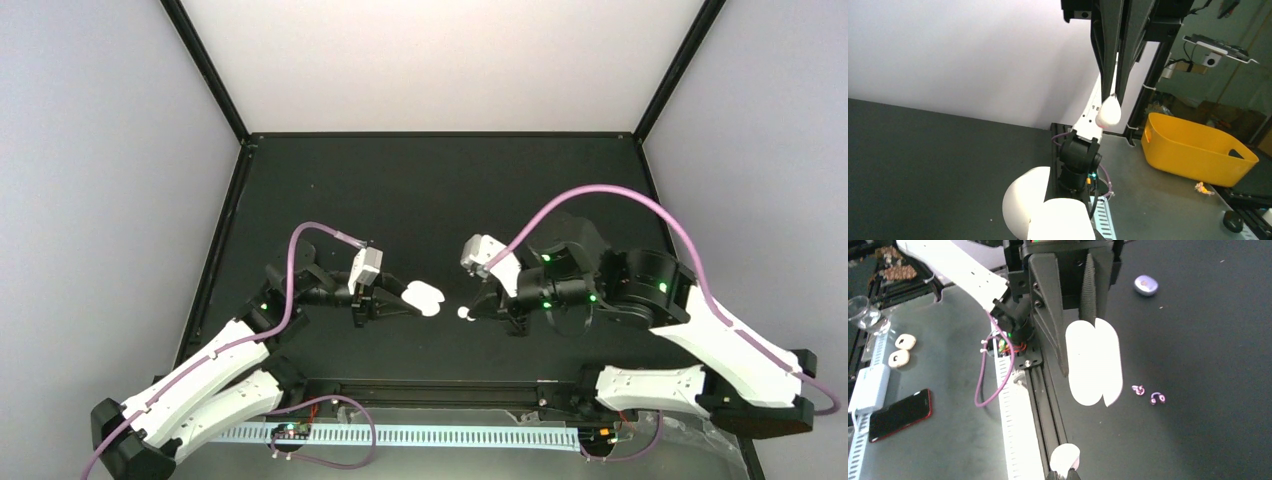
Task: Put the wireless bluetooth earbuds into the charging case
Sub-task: Place the earbud in the charging case.
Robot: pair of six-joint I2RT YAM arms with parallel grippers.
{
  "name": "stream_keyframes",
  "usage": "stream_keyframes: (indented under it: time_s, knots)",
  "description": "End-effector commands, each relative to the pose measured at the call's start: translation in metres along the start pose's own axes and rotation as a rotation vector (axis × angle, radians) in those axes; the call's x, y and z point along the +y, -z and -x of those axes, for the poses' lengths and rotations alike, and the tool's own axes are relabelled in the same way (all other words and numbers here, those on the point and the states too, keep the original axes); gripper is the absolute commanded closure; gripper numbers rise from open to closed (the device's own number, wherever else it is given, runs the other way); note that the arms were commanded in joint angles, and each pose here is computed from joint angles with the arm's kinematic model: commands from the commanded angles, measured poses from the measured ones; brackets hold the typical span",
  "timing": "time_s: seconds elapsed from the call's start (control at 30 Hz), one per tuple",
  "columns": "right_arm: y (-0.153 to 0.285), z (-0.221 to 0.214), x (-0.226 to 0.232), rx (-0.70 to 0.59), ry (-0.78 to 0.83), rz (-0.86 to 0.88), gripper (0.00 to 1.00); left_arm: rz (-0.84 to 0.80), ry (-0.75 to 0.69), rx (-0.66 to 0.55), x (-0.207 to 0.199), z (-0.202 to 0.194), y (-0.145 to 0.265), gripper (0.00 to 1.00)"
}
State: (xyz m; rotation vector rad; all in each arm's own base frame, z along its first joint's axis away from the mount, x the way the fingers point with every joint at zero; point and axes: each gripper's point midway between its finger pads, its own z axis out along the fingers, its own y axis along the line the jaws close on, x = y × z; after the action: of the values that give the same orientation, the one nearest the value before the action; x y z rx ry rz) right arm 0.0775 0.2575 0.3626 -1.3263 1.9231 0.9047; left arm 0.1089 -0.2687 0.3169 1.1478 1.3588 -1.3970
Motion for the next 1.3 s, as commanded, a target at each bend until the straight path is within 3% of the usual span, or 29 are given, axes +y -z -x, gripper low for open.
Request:
stream_keyframes:
  time_s: [0.0,0.37,1.27]
  knots:
    - [-0.006,0.010,0.019,0.028,0.057,0.066,0.99,-0.086,-0.072,-0.032,-0.021,0.017,0.001,0.98]
    - [-0.026,0.019,0.028,0.112,0.150,0.038,0.99,-0.126,-0.125,-0.048,-0.037,0.022,0.007,0.98]
    - [-0.052,0.046,0.017,0.048,0.095,-0.073,0.99,-0.077,-0.149,-0.071,-0.036,0.026,0.012,0.98]
